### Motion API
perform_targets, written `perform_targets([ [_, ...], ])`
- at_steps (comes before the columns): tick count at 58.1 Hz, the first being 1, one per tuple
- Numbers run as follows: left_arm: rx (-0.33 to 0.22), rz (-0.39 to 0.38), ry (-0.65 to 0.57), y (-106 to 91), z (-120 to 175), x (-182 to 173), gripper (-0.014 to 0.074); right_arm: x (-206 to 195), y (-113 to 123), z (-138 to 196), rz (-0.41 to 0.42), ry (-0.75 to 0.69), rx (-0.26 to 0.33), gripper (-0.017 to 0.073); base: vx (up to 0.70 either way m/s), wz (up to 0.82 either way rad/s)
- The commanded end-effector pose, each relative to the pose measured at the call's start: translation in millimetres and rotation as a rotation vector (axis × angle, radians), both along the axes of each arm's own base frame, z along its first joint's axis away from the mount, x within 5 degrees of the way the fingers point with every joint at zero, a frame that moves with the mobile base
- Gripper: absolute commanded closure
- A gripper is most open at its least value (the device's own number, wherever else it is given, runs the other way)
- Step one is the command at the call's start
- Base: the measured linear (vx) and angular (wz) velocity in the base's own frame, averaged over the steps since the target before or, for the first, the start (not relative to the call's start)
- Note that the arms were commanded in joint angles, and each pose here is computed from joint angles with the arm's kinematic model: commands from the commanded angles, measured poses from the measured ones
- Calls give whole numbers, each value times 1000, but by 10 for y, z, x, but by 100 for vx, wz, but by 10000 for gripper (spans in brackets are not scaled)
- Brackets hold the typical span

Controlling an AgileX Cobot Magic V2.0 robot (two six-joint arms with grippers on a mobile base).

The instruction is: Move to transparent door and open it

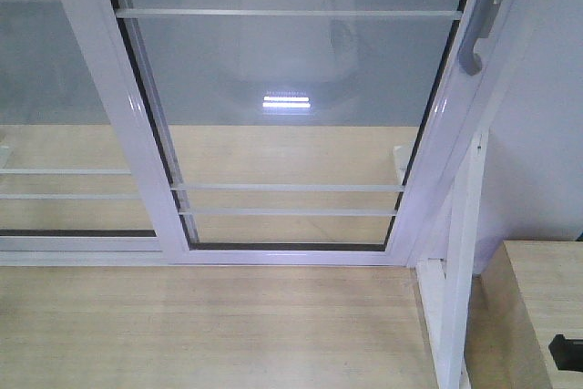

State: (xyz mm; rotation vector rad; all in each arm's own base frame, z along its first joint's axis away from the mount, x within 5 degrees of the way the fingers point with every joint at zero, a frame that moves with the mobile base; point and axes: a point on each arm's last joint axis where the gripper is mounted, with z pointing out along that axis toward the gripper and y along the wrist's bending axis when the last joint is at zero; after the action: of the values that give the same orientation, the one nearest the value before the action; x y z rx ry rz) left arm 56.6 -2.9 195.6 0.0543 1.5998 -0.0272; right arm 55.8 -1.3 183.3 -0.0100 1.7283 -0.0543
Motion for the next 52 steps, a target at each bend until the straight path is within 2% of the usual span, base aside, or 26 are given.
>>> perform_targets([
  [1,-22,-9,-58,-6,-26,2,599,4,-6,34,-7,-80,-7,567,21,-1],
  [37,-23,-5,-62,-4,-16,5,599,8,-5,32,-6,-76,-4,567,15,-2],
  [52,-19,-6,7,-7,-47,48,599,21,-11,8,-16,-41,-2,567,-2,1],
])
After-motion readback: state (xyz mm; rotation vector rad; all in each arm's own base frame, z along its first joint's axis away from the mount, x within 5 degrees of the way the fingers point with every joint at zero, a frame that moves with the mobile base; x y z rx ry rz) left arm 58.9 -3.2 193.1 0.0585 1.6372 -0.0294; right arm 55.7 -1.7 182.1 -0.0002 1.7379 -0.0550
